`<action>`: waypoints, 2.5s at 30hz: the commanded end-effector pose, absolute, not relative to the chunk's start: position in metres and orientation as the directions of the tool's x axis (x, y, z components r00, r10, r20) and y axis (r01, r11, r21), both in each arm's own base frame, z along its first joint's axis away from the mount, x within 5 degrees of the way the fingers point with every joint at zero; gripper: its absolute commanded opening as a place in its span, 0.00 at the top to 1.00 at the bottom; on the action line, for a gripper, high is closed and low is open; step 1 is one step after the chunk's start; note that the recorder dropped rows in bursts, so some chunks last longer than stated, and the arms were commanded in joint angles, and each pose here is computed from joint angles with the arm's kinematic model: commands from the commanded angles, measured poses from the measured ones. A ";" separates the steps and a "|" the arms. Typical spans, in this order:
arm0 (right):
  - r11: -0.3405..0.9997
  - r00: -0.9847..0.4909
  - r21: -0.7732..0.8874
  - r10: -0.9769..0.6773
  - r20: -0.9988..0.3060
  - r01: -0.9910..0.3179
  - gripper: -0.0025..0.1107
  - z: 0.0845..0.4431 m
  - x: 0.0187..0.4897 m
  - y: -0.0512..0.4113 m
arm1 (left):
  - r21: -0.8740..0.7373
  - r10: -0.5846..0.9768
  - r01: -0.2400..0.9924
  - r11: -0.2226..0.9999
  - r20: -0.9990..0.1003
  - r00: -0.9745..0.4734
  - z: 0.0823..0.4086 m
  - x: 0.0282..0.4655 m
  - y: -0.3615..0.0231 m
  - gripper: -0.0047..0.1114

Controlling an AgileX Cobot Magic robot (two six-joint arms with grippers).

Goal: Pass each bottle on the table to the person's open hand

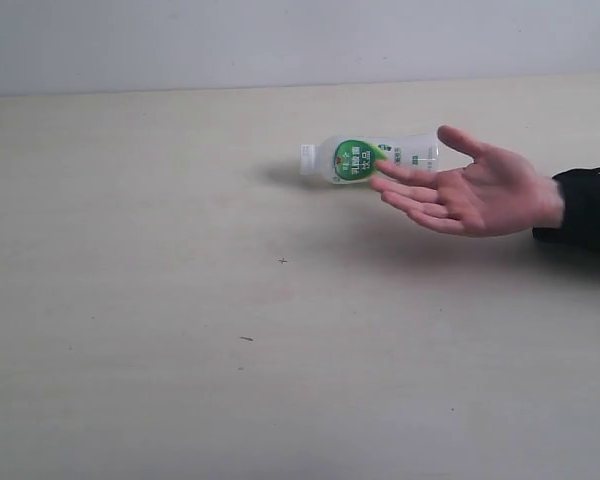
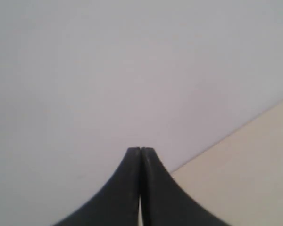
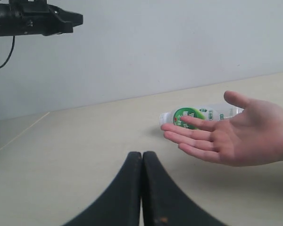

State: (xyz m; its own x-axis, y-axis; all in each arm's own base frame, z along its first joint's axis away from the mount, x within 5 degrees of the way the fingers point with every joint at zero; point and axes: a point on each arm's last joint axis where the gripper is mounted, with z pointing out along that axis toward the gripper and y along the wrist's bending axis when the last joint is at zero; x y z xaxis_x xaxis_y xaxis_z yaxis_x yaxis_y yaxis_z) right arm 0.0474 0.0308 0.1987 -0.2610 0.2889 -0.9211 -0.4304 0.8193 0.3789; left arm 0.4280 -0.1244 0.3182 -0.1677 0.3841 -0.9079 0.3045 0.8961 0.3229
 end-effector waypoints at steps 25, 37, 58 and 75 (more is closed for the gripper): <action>0.823 -0.257 0.367 0.277 -0.926 -0.434 0.98 0.197 0.047 0.031 | 0.377 0.925 0.925 0.051 -0.366 0.098 0.214 0.438 -0.249 0.94; 0.823 -0.257 0.367 0.277 -0.926 -0.434 0.98 0.197 0.047 0.031 | 0.370 0.907 0.923 0.107 -0.416 0.062 0.201 0.444 -0.255 0.35; 0.823 -0.257 0.367 0.277 -0.926 -0.434 0.98 0.197 0.047 0.031 | 0.426 0.901 0.894 0.141 -0.428 0.062 0.179 0.456 -0.259 0.32; 0.823 -0.257 0.367 0.277 -0.926 -0.434 0.98 0.197 0.047 0.031 | 0.511 0.939 0.854 0.099 -0.333 0.090 0.178 0.467 -0.242 0.32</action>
State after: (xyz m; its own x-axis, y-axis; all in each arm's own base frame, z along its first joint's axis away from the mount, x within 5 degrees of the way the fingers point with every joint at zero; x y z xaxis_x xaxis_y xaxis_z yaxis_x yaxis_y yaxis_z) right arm 0.0474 0.0308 0.1987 -0.2610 0.2889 -0.9211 -0.4304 0.8193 0.3789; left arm 0.4633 -0.2463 0.1758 0.0824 0.9357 -0.3430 0.8681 0.1017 0.4859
